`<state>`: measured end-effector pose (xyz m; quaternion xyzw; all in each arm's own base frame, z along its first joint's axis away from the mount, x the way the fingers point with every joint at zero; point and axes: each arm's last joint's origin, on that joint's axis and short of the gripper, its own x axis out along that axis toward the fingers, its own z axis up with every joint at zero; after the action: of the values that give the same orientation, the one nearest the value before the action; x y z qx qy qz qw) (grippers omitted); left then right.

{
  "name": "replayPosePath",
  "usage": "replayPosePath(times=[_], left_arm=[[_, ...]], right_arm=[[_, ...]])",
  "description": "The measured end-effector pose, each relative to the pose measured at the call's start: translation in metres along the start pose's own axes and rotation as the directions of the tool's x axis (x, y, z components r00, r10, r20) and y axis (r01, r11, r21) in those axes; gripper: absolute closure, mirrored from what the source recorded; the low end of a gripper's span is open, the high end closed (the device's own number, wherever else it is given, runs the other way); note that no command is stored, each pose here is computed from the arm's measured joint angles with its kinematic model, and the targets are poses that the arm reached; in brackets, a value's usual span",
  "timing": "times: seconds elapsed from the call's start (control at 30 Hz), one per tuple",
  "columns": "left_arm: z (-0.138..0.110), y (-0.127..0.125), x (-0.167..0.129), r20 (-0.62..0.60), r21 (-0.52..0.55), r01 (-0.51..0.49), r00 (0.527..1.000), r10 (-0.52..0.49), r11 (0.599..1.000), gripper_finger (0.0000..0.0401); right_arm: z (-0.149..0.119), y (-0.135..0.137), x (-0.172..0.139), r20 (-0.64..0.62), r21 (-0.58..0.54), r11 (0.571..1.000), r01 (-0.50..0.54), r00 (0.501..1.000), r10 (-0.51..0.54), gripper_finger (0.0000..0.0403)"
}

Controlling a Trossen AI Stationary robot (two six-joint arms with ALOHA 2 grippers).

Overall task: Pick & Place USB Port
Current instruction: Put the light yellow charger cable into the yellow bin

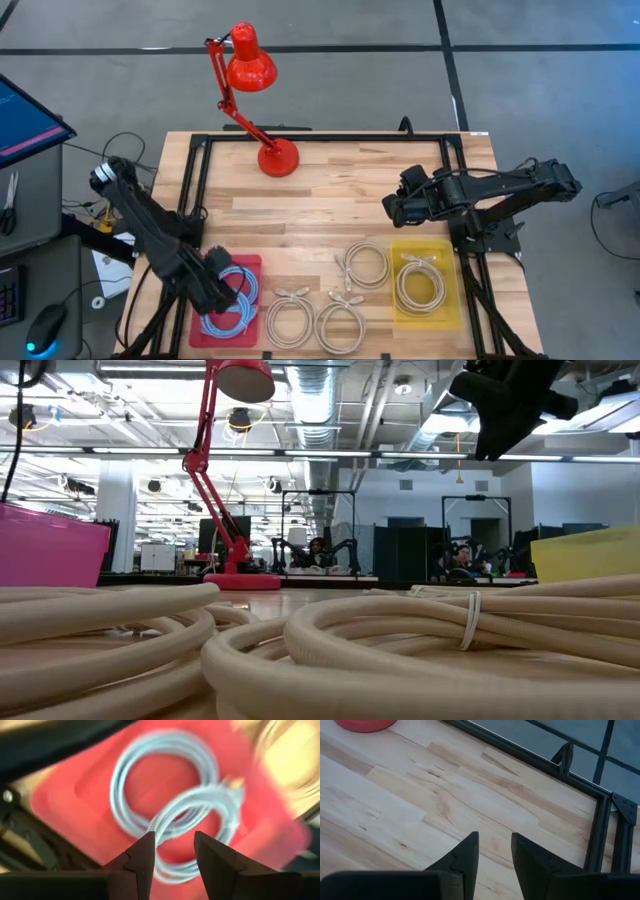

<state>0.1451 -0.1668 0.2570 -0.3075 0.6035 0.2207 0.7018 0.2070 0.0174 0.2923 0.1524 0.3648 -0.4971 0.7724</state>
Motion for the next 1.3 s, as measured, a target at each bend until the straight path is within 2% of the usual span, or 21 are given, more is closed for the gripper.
replayPosePath(times=[0.13,0.3,0.4,0.53,0.67,0.73,0.8,0.9,0.97,1.17,1.23,1.3], left_arm=[[0.018,0.009,-0.016,0.133,-0.063,0.079,0.989,-0.07,0.995,0.0274],[0.04,0.011,-0.025,0.266,-0.043,0.153,0.954,-0.136,0.987,0.0283],[0.054,0.007,-0.026,0.311,-0.019,0.188,0.934,-0.173,0.982,0.0285],[0.071,0.001,-0.028,0.357,0.048,0.238,0.903,-0.239,0.97,0.0285],[0.087,-0.003,-0.031,0.405,0.107,0.272,0.866,-0.292,0.956,0.0285],[0.094,-0.003,-0.032,0.425,0.117,0.281,0.852,-0.304,0.952,0.0285],[0.101,-0.003,-0.033,0.445,0.12,0.29,0.839,-0.312,0.95,0.0285],[0.108,-0.002,-0.034,0.468,0.133,0.287,0.826,-0.315,0.949,0.0285],[0.112,-0.001,-0.034,0.476,0.139,0.278,0.823,-0.31,0.95,0.0285],[0.12,0.001,-0.035,0.497,0.119,0.284,0.813,-0.305,0.951,0.0285],[0.121,0.001,-0.035,0.501,0.113,0.288,0.81,-0.305,0.951,0.0285],[0.122,0.001,-0.035,0.503,0.11,0.289,0.809,-0.304,0.951,0.0285]], right_arm=[[0.0,0.0,0.0,0.0,0.0,1.0,-0.001,1.0,0.001,0.0295],[-0.001,0.0,0.0,-0.016,-0.006,1.0,-0.009,1.0,0.009,0.0295],[-0.002,0.002,0.0,-0.072,-0.056,0.998,-0.043,0.997,0.038,0.0295],[-0.005,0.006,-0.001,-0.197,-0.161,0.974,-0.16,0.972,0.128,0.0295],[-0.007,0.015,-0.004,-0.345,-0.187,0.919,-0.348,0.899,0.27,0.0295],[-0.006,0.019,-0.005,-0.367,-0.165,0.9,-0.404,0.872,0.324,0.0295],[-0.005,0.022,-0.005,-0.354,-0.149,0.893,-0.424,0.866,0.352,0.0295],[-0.005,0.028,-0.002,-0.35,-0.207,0.871,-0.445,0.865,0.359,0.0288],[-0.007,0.034,0.002,-0.366,-0.281,0.838,-0.468,0.86,0.357,0.0278],[-0.02,0.06,0.017,-0.445,-0.499,0.673,-0.546,0.828,0.342,0.022],[-0.026,0.069,0.024,-0.468,-0.548,0.622,-0.559,0.822,0.326,0.0201],[-0.032,0.078,0.03,-0.503,-0.561,0.592,-0.579,0.806,0.312,0.0184]])
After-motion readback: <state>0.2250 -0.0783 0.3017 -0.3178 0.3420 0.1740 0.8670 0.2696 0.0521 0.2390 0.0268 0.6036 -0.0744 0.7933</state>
